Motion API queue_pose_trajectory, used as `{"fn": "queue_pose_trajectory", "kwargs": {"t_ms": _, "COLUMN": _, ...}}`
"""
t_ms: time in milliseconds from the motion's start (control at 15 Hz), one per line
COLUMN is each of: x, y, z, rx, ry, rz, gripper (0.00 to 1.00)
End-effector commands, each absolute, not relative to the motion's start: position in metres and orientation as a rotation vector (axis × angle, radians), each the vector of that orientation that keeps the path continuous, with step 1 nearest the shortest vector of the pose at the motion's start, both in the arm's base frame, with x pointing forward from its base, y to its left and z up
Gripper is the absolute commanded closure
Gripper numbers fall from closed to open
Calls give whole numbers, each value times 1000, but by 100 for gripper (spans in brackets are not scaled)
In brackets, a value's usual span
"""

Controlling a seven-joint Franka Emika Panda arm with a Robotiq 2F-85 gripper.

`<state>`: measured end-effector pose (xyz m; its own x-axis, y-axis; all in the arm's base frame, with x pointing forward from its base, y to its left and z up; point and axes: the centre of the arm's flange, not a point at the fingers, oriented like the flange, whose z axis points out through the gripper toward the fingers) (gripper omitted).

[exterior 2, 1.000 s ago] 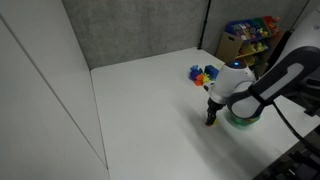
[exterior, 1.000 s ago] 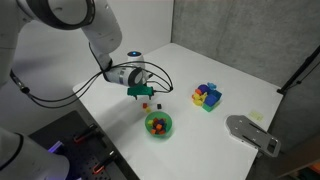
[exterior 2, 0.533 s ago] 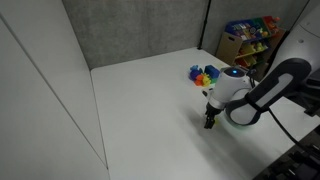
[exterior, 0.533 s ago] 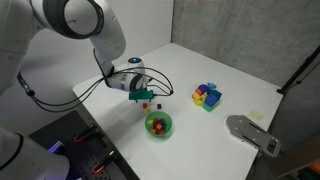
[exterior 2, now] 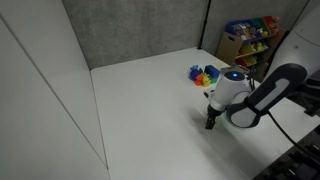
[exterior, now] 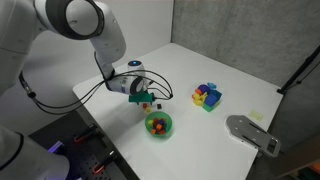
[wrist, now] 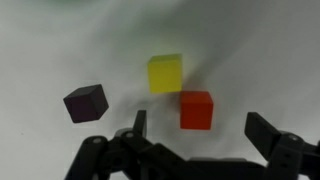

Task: Pick up the small orange block and put it in the green bowl

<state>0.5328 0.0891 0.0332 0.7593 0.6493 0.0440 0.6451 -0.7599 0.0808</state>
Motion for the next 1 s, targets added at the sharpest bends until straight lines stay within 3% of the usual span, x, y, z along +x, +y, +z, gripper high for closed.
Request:
{"fn": "queue_pose_trajectory", "kwargs": {"t_ms": 0, "x": 532, "y": 90, "z": 32, "rx": 2929, "ry": 958, "rz": 99, "gripper": 0}}
{"fn": "queue_pose_trajectory", "kwargs": {"t_ms": 133, "x": 533, "y": 90, "z": 31, "rx": 2947, "ry": 921, "rz": 103, "gripper": 0}}
{"fn": "queue_pose_trajectory", "kwargs": {"t_ms": 200, "x": 533, "y": 89, "z": 31, "rx": 2952, "ry": 909, "rz": 105, "gripper": 25}}
{"fn": "queue_pose_trajectory", "kwargs": {"t_ms": 267, "x": 534, "y": 89, "z": 31, "rx": 2954, "ry": 898, "rz": 104, "gripper": 25}}
{"fn": "queue_pose_trajectory", "kwargs": {"t_ms": 800, "x": 537, "y": 81, "z": 49, "rx": 2937, "ry": 798, "rz": 50, "gripper": 90}}
{"fn": "queue_pose_trajectory", "kwargs": {"t_ms": 933, "x": 541, "y": 81, "z": 67, "rx": 2941, "ry": 782, "rz": 55, "gripper": 89}}
